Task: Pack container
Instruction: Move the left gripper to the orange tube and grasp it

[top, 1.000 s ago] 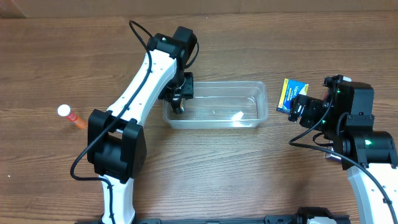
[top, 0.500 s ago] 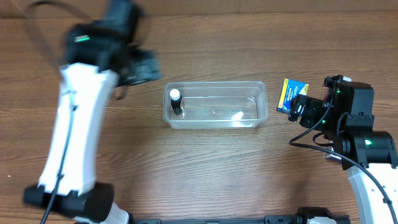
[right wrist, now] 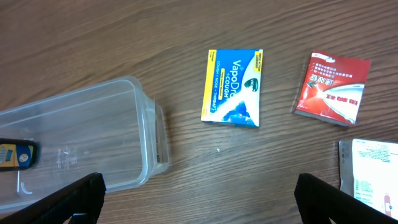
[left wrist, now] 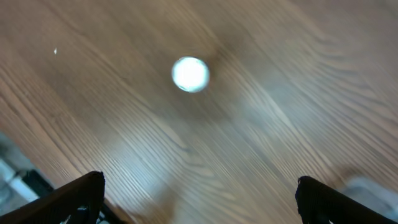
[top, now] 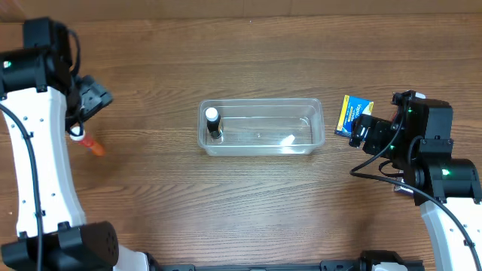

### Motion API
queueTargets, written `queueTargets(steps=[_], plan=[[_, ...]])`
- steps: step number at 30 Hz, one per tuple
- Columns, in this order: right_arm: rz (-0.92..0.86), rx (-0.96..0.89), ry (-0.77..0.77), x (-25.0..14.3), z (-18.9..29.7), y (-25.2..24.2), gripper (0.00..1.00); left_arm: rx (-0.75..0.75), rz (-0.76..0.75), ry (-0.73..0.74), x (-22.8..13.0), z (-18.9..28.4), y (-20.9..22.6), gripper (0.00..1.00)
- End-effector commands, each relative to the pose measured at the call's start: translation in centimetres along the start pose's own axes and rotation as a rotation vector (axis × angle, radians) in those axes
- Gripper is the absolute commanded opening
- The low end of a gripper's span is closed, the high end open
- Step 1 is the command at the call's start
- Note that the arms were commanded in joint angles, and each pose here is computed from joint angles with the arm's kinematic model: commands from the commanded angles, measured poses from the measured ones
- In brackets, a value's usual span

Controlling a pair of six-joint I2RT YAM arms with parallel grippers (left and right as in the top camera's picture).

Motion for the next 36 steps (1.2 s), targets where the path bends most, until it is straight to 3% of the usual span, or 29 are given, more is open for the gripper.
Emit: queueTargets(steps=[1,11,19,27,31,36], plan=[[0.000,0.010,-0.036,1.0,0.8,0.3,1.00,0.014,0.016,0.056,0.3,-3.4,1.6,1.00],[0.000,0.010,-0.036,1.0,0.8,0.3,1.00,-0.100,-0.016,0.111,1.8,-10.5,2.2,1.00],[0.000,0.009,-0.034,0.9,0.8,0.3,1.00,-0.077,-0.035,0.238,1.6,-15.7,0.9,0.99],[0.000,0.009,-0.033,0.9,0.8,0.3,1.00,-0.062,-0.040,0.275,1.4,-17.4,0.7,0.82],[0.000,0.009,-0.033,0.9,0.8,0.3,1.00,-0.056,-0.041,0.267,1.6,-17.3,0.7,0.67],[0.000,0.008,-0.033,0.9,0.8,0.3,1.00,-0.054,-0.040,0.252,1.9,-17.1,0.7,0.55]])
Point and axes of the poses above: each gripper's point midway between its finger pads, its own z axis back along the fingers, its own y axis along the line the jaws close on, x = y × z, the point moved 6 cm from there along z, back along the fingers, and after that the axes turned 5 degrees about -z, right-handed, at the moved point
